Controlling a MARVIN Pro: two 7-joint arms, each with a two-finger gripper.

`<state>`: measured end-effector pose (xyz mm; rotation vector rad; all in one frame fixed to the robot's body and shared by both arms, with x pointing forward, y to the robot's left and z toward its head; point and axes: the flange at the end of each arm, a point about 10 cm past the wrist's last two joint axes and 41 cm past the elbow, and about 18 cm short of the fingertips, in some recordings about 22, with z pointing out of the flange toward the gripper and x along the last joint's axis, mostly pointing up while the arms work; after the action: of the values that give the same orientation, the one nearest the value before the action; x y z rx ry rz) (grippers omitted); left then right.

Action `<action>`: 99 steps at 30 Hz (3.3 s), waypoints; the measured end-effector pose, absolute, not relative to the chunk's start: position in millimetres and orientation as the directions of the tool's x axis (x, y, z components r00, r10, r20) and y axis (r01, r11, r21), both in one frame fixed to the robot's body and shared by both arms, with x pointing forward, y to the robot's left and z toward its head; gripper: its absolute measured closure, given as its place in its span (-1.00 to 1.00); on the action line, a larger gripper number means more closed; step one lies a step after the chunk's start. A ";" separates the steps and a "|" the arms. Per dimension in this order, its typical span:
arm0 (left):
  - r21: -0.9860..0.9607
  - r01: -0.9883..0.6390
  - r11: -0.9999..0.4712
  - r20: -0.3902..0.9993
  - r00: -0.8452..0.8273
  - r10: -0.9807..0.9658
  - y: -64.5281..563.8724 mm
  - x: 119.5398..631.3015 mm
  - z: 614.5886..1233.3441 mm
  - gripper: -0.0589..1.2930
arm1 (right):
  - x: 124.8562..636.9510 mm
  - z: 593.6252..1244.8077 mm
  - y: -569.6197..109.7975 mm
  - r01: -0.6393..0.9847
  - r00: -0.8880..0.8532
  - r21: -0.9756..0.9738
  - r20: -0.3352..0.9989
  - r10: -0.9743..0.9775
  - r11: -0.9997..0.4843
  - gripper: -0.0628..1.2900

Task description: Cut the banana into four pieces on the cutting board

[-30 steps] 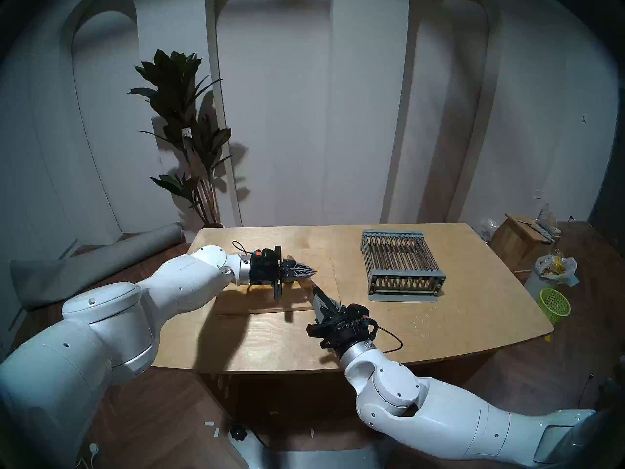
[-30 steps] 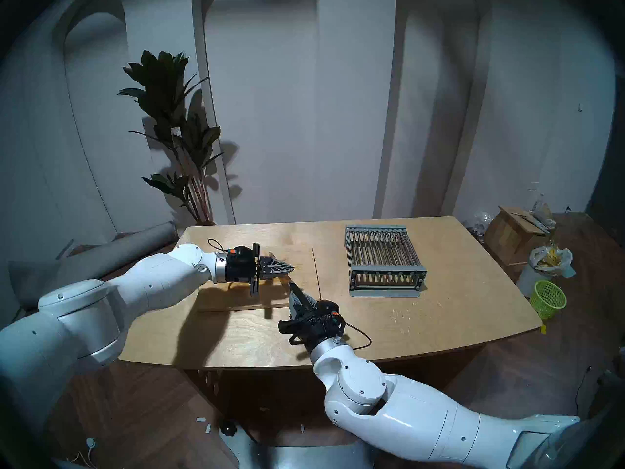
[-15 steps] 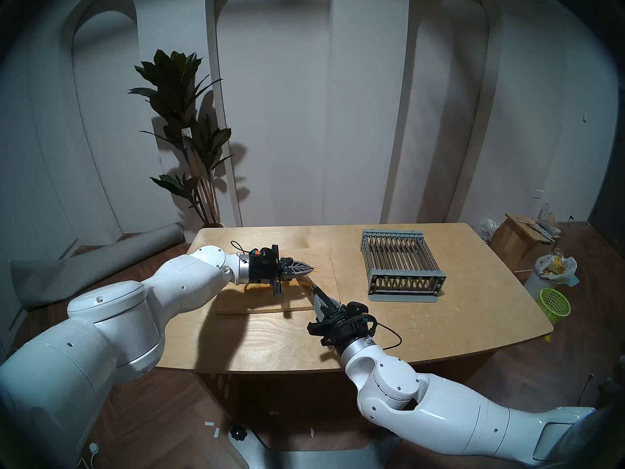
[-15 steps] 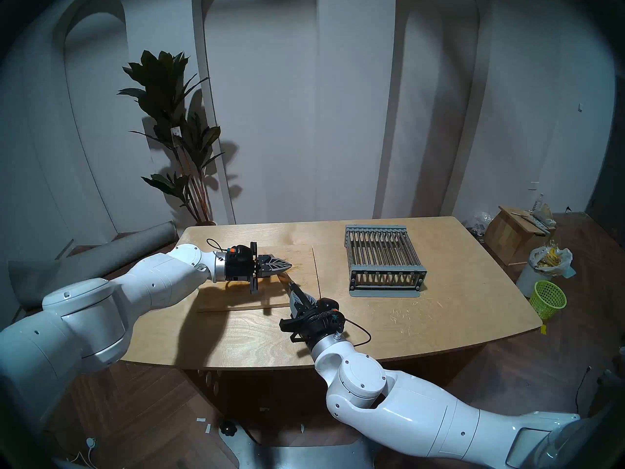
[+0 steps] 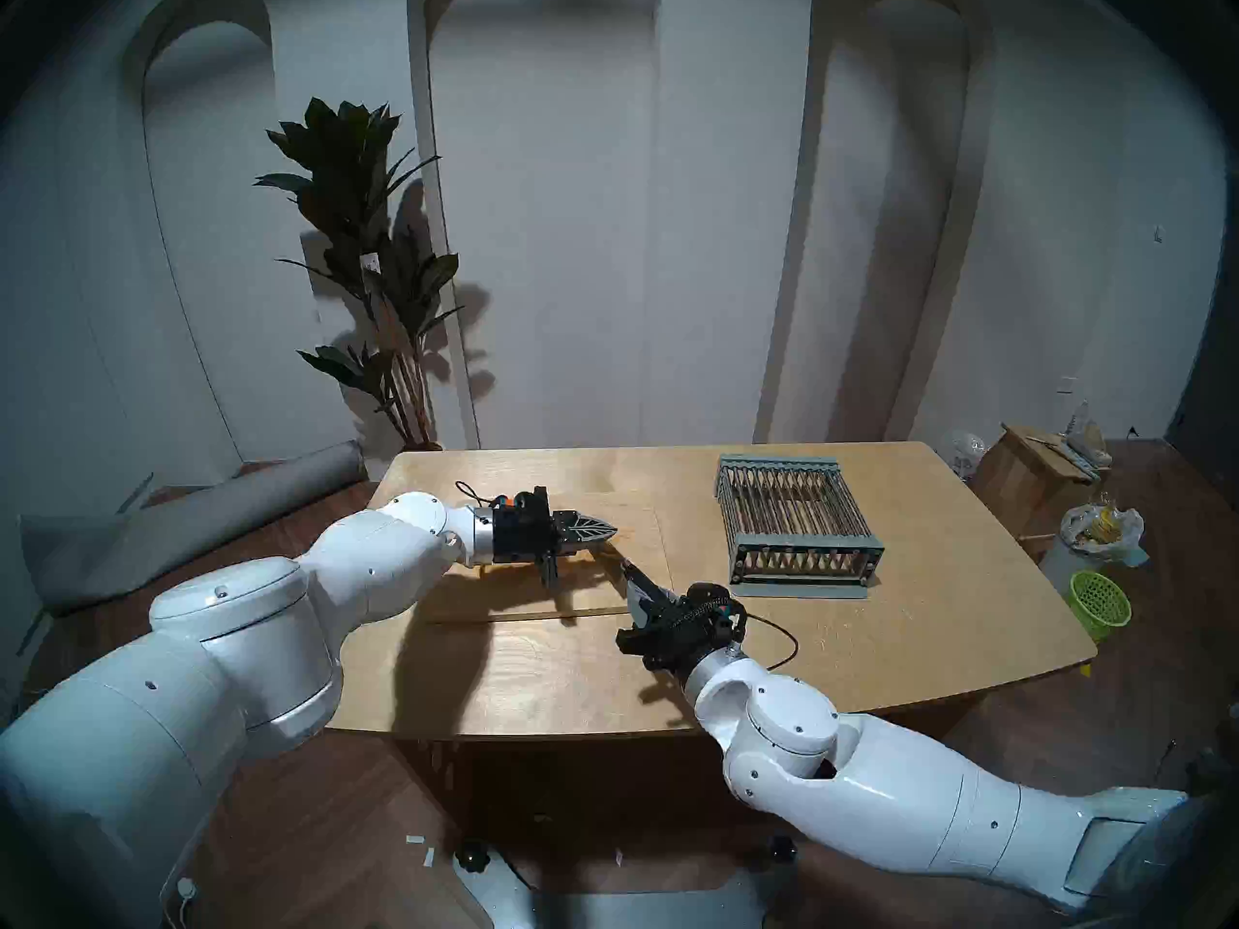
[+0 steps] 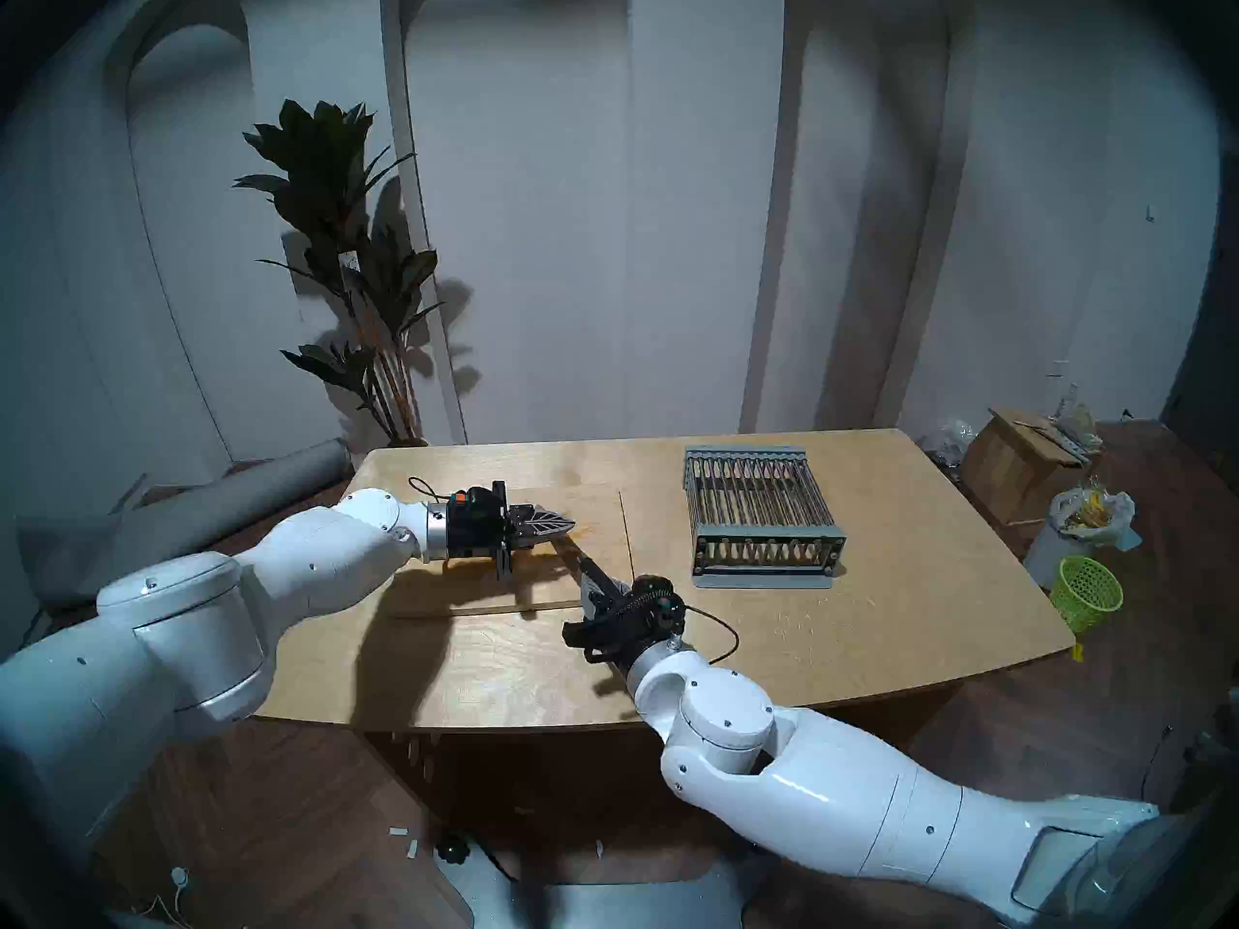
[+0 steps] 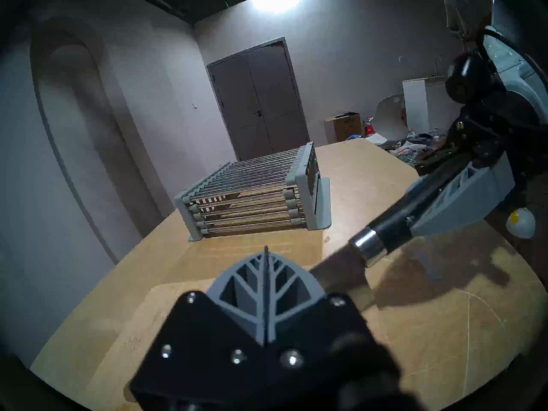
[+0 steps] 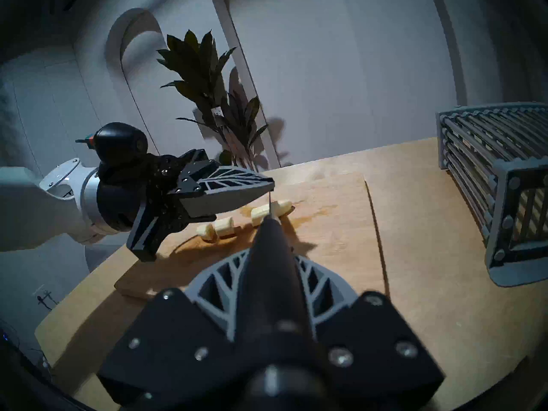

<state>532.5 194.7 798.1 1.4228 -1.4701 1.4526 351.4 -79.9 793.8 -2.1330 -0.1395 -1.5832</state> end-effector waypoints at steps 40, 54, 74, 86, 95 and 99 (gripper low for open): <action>-0.276 -0.952 -0.132 0.932 -0.232 -0.279 209.0 554.8 855.2 0.95 | 383.9 806.4 -58.9 0.273 0.497 -0.509 0.801 -0.333 -0.816 0.51; -0.199 -0.966 -0.166 0.961 -0.158 -0.229 222.9 550.8 853.4 0.95 | 393.9 815.3 -58.0 0.026 0.656 -0.808 0.458 -0.600 -0.589 0.51; -0.108 -0.941 -0.322 0.991 -0.128 0.043 232.6 561.8 886.1 0.95 | 358.2 845.4 -19.9 0.404 0.606 -0.587 0.746 -0.276 -0.701 0.51; 0.027 -0.923 -0.384 0.953 -0.092 0.287 239.9 564.5 900.7 0.95 | 357.9 855.0 -40.9 0.497 0.424 -0.379 0.891 -0.163 -0.781 0.51; 0.011 -0.908 -0.418 0.934 -0.140 0.328 238.7 564.2 900.1 0.95 | 351.5 860.7 -56.3 0.471 0.335 -0.335 0.924 -0.186 -0.816 0.51; 0.002 -0.858 -0.513 0.905 -0.217 0.365 242.4 571.5 906.2 0.95 | 351.7 859.3 -66.2 0.442 0.317 -0.335 0.926 -0.204 -0.832 0.51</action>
<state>571.5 242.4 906.2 1.1717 -0.6629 1.8420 351.7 -66.2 859.3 -2.0441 -0.2095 -1.5534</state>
